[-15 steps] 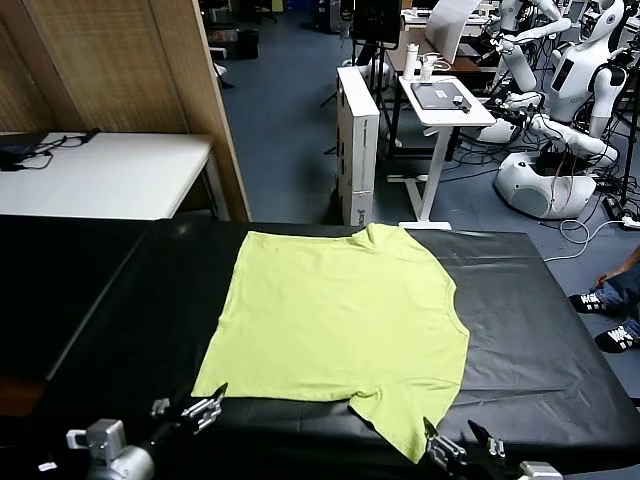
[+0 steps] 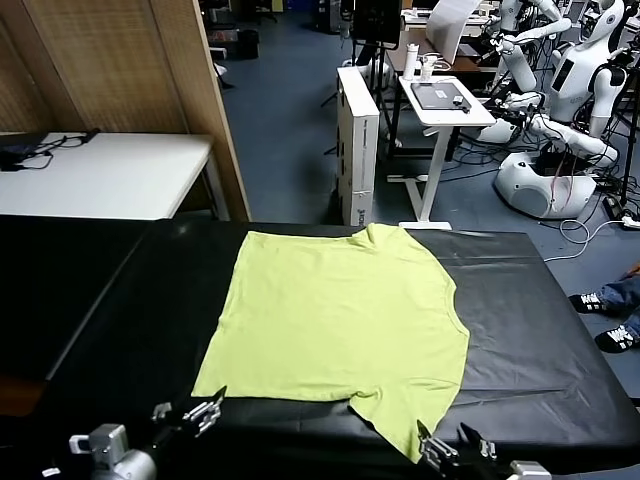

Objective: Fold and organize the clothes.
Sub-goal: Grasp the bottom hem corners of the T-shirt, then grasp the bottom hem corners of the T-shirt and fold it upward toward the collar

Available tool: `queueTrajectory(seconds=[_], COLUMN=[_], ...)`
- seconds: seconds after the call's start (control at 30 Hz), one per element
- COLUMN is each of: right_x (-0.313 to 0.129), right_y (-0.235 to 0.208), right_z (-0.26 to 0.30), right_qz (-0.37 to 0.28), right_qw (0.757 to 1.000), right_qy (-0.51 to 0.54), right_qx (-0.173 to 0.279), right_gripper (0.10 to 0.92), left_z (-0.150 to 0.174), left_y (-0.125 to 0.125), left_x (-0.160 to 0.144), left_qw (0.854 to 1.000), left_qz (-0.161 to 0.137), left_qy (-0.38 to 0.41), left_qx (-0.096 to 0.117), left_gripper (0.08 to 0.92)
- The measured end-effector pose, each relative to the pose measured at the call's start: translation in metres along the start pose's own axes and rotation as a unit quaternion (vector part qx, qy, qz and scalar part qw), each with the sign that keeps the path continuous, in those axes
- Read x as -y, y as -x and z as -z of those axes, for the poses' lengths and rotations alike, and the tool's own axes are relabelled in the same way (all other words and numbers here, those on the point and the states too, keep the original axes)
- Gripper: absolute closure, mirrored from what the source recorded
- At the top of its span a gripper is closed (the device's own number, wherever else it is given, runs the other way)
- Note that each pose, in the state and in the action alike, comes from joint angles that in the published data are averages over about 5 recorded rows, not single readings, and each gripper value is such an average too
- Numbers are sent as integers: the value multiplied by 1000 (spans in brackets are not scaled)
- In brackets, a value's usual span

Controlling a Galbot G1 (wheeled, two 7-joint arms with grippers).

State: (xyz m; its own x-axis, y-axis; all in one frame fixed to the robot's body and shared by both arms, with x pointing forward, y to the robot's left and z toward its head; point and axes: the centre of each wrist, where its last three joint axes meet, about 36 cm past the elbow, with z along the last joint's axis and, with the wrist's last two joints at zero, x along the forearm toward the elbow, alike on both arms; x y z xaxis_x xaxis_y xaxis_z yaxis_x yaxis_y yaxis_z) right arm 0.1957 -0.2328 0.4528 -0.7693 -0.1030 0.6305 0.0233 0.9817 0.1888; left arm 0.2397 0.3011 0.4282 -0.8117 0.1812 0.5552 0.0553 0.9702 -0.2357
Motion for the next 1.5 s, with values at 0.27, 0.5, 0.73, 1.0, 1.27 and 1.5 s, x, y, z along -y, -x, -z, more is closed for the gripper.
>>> queueTrajectory(seconds=[0.27, 0.5, 0.73, 1.0, 1.27, 1.5], right_x=[0, 0, 0, -3, -8, 2], right_y=[3, 1, -11, -34, -45, -35], right_z=[-6, -6, -1, 9, 20, 34], right_qz=[1, 0, -13, -35, -34, -10], right_qw=[1000, 1000, 1000, 999, 999, 998], right_qy=[2, 3, -1, -16, -17, -20], right_qx=[-8, -10, -12, -29, -8, 66], right_gripper=[337, 604, 881, 882, 882, 882], left_z=[-4, -5, -5, 0, 5, 10], left_y=[-1, 0, -1, -14, -39, -47], left_x=[-1, -2, -2, 2, 7, 16], left_qw=[1000, 1000, 1000, 1000, 1000, 999], left_qz=[3, 4, 3, 3, 7, -5], left_qy=[-2, -1, -1, 3, 7, -21], left_qx=[-6, -8, -7, 0, 9, 30], left_gripper=[560, 790, 835, 852, 852, 852])
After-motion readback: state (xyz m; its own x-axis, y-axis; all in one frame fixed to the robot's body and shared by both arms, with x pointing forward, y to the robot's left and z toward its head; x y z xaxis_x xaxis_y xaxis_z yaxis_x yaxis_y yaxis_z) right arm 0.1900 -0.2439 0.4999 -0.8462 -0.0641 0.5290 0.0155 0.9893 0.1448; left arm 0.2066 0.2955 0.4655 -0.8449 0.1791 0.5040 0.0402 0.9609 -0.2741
